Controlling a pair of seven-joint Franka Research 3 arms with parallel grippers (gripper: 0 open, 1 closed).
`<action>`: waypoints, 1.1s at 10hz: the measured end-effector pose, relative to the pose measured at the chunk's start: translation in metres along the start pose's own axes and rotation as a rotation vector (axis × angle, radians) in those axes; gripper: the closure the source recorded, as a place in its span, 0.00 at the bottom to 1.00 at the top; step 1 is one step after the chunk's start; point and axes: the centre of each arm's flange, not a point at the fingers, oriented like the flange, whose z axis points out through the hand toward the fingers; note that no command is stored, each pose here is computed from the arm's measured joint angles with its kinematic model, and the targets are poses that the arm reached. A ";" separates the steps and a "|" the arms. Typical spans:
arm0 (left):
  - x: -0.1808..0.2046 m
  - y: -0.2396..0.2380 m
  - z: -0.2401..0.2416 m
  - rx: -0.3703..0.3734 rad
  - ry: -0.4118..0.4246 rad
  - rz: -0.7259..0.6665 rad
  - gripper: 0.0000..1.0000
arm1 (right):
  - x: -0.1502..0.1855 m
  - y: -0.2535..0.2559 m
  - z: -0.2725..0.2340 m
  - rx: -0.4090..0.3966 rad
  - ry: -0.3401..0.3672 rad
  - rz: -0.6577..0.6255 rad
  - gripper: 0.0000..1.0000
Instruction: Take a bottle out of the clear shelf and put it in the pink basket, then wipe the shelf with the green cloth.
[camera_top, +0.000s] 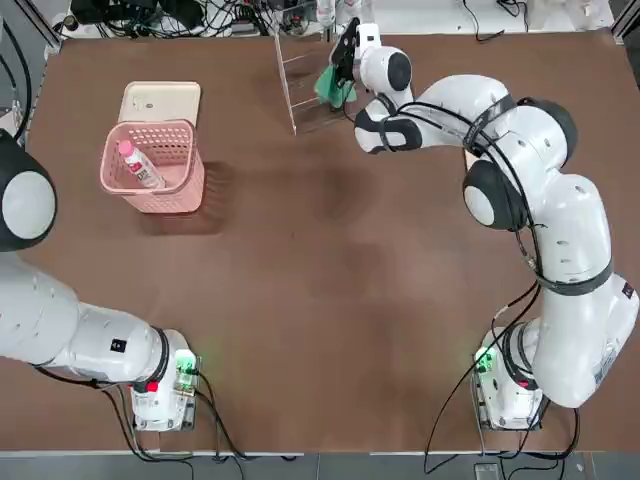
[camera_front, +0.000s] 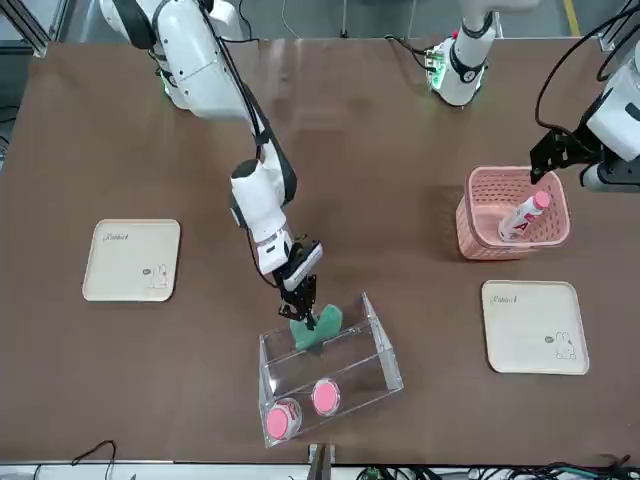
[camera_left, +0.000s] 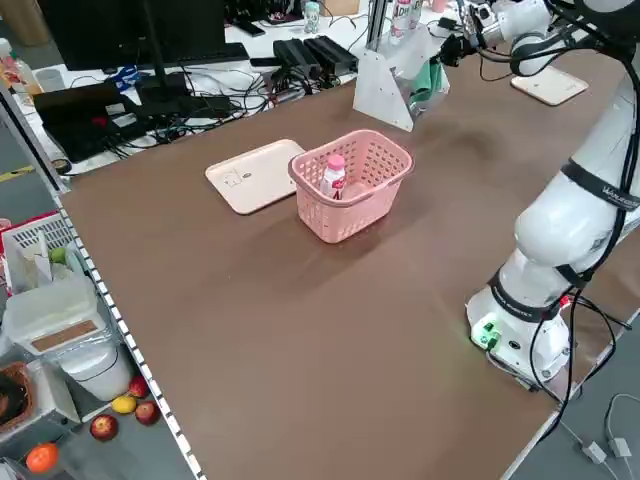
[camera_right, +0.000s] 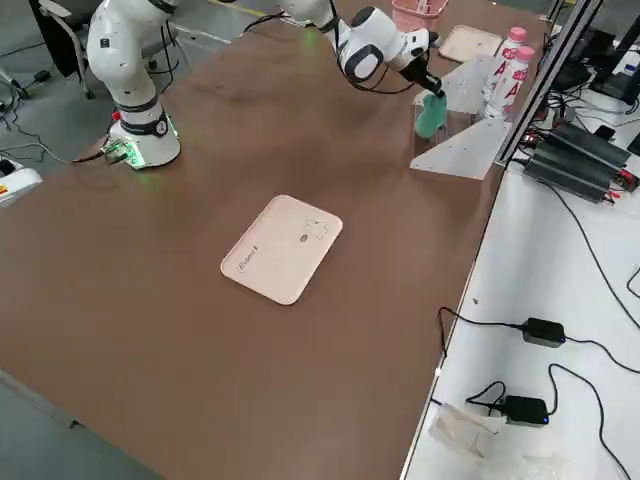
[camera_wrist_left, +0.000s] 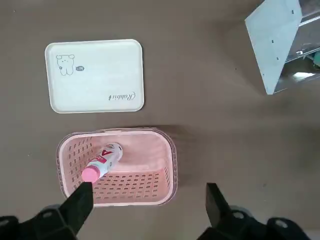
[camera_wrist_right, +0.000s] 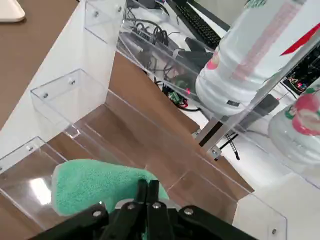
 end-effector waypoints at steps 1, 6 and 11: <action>0.000 0.000 0.000 0.000 0.000 0.000 0.00 | -0.005 -0.003 0.004 0.002 -0.004 -0.002 0.98; 0.000 0.000 0.000 0.000 0.000 0.000 0.00 | -0.001 -0.029 0.016 0.019 0.020 0.061 0.98; 0.000 0.000 0.000 0.000 0.000 0.002 0.00 | 0.028 -0.062 0.022 0.043 0.078 0.184 0.98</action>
